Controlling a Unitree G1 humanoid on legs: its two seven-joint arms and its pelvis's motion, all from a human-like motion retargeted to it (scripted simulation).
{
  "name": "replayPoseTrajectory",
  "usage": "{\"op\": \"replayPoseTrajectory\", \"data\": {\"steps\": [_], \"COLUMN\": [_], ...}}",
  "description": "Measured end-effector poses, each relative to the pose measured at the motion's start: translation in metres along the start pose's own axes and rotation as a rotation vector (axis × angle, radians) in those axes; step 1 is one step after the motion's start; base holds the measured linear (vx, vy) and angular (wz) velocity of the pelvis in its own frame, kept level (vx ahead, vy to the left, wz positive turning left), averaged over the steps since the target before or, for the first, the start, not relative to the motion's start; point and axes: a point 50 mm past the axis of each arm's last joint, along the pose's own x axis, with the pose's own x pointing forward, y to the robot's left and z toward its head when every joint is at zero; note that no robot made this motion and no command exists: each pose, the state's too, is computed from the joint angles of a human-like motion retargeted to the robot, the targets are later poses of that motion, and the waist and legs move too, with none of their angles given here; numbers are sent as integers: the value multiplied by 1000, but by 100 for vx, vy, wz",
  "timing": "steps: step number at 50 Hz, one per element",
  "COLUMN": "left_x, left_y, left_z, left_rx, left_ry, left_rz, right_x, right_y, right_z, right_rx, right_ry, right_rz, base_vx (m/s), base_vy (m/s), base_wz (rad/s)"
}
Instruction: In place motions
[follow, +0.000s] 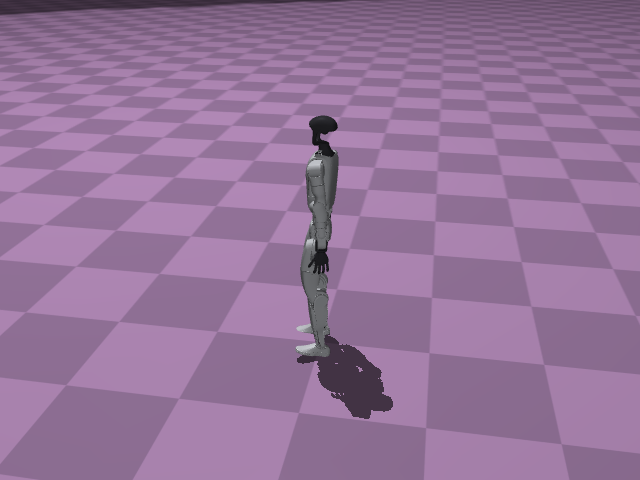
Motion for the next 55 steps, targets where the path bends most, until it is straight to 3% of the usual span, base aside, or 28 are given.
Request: {"op": "replayPoseTrajectory", "data": {"steps": [48, 55], "left_x": [0, -1], "left_y": [9, 16], "left_z": [15, 6], "left_rx": [-38, -23], "left_ry": [-43, -17], "left_rz": [26, 47], "right_x": [2, -1], "right_y": [-2, -5], "right_z": [27, 0], "right_rx": [-53, -13], "right_ry": [-82, 1], "right_rz": [4, -13], "base_vx": [-2, 8], "base_vy": [4, -8], "base_wz": [-4, 25]}}
